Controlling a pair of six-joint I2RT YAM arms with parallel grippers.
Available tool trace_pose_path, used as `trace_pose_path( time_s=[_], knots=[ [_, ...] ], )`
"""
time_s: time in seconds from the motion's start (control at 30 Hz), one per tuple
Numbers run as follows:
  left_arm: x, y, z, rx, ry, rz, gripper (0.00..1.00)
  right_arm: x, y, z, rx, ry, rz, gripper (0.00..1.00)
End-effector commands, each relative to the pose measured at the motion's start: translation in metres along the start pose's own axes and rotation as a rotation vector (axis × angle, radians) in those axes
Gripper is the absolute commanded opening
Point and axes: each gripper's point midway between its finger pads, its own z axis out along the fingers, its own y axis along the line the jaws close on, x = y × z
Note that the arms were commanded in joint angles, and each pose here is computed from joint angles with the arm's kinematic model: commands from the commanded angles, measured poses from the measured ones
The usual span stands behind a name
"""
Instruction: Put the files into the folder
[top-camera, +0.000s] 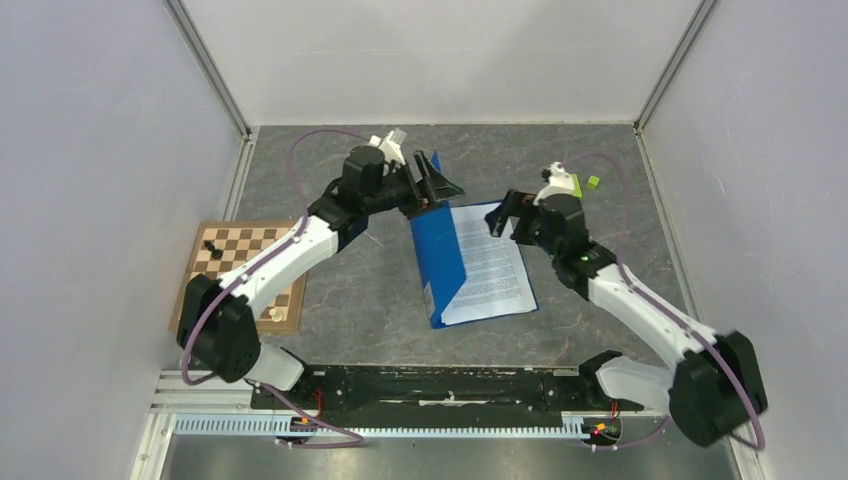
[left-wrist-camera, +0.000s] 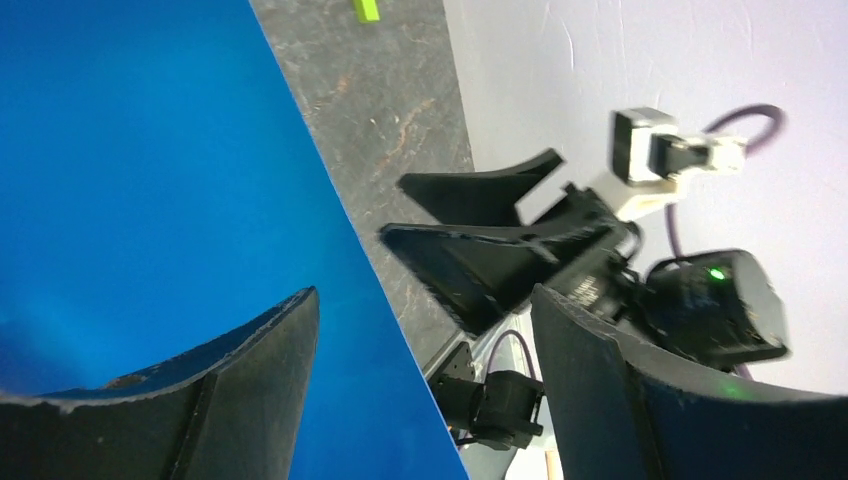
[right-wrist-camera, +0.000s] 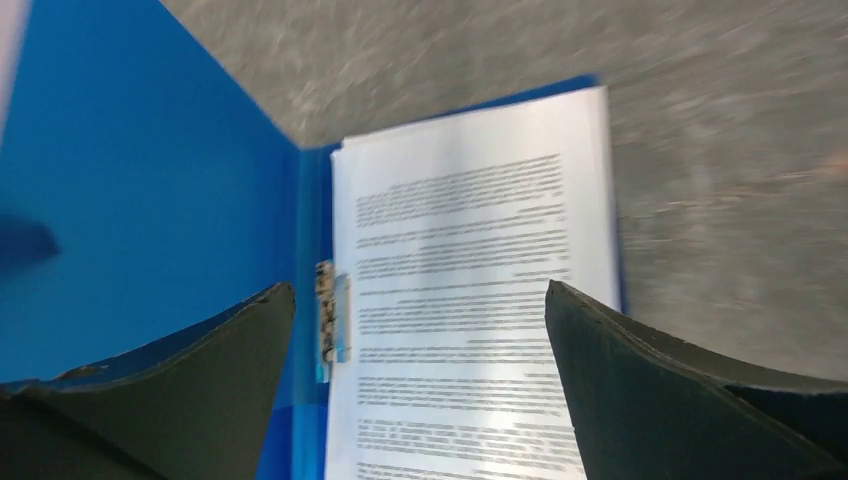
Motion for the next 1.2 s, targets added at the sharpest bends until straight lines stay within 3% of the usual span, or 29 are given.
trace_pose_path(
  time_s=[0.0,0.23,0.53,0.77,1.17],
  knots=[
    [0.003,-0.047,0.032,0.160,0.015,0.074,0.84,-0.029,-0.046,-0.046,0.205,-0.115,-0.094,0.98],
    [0.038,-0.037,0.096,0.194,0.095,0.063,0.84,-0.063,-0.066,-0.103,0.338,-0.256,-0.131,0.98],
    [0.110,0.074,0.153,-0.097,0.237,0.059,0.84,-0.062,-0.068,-0.111,0.349,-0.240,-0.167,0.98],
    [0.148,0.142,0.136,-0.305,0.319,0.055,0.84,-0.032,-0.071,-0.086,0.310,-0.147,-0.171,0.98],
    [0.174,0.230,0.060,-0.725,0.507,0.185,0.84,-0.003,-0.074,-0.068,0.265,-0.081,-0.154,0.98]
  ],
)
